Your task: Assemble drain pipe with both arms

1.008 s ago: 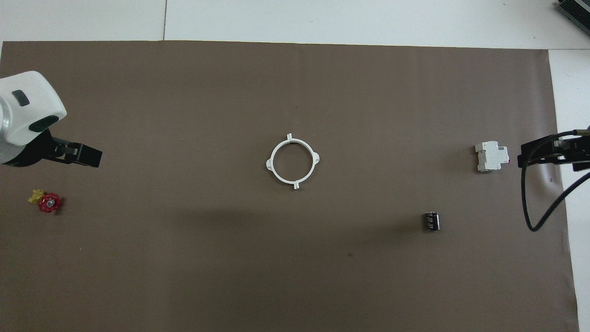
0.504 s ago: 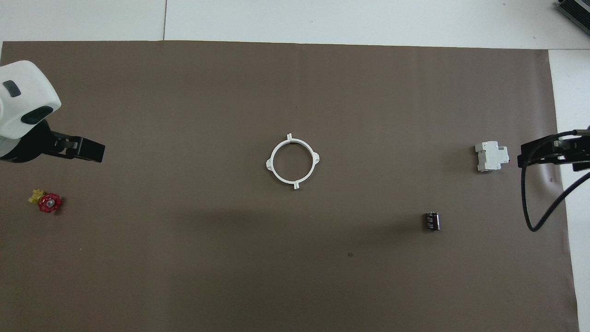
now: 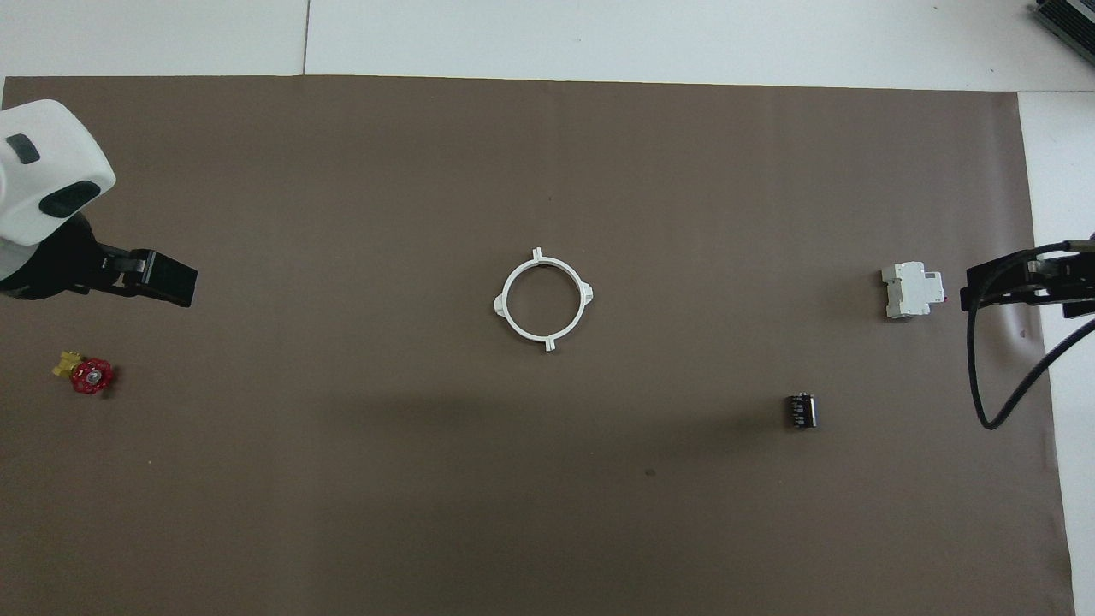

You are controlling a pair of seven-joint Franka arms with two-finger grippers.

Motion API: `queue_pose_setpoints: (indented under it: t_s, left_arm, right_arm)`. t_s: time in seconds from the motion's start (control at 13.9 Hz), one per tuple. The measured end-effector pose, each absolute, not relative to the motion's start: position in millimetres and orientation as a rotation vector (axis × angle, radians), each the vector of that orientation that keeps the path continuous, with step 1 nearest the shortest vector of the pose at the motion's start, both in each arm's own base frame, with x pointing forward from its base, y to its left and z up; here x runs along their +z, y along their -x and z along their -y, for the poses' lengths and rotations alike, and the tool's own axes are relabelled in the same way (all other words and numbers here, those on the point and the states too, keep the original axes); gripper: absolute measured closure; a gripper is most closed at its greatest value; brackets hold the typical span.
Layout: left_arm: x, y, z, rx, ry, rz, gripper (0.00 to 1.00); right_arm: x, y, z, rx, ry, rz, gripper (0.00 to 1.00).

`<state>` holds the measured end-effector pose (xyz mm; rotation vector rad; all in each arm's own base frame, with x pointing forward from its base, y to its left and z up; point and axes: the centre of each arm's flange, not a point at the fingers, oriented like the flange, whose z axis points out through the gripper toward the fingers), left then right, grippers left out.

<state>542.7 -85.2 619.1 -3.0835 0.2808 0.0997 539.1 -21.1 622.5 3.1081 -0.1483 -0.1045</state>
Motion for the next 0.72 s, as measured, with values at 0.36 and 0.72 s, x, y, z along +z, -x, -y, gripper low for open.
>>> queue_pose_setpoints:
  t_s: [0.36,0.72]
  left_arm:
    - [622.4,-536.8,90.5,0.126,3.081,-0.288,0.00]
    - [622.5,-537.0,89.3,0.126,3.083,-0.265,0.00]
  right_arm:
    - [622.4,-539.1,21.1,-0.105,-3.108,0.148,0.00]
    - [622.3,-539.0,21.1,-0.105,-3.108,0.148,0.00]
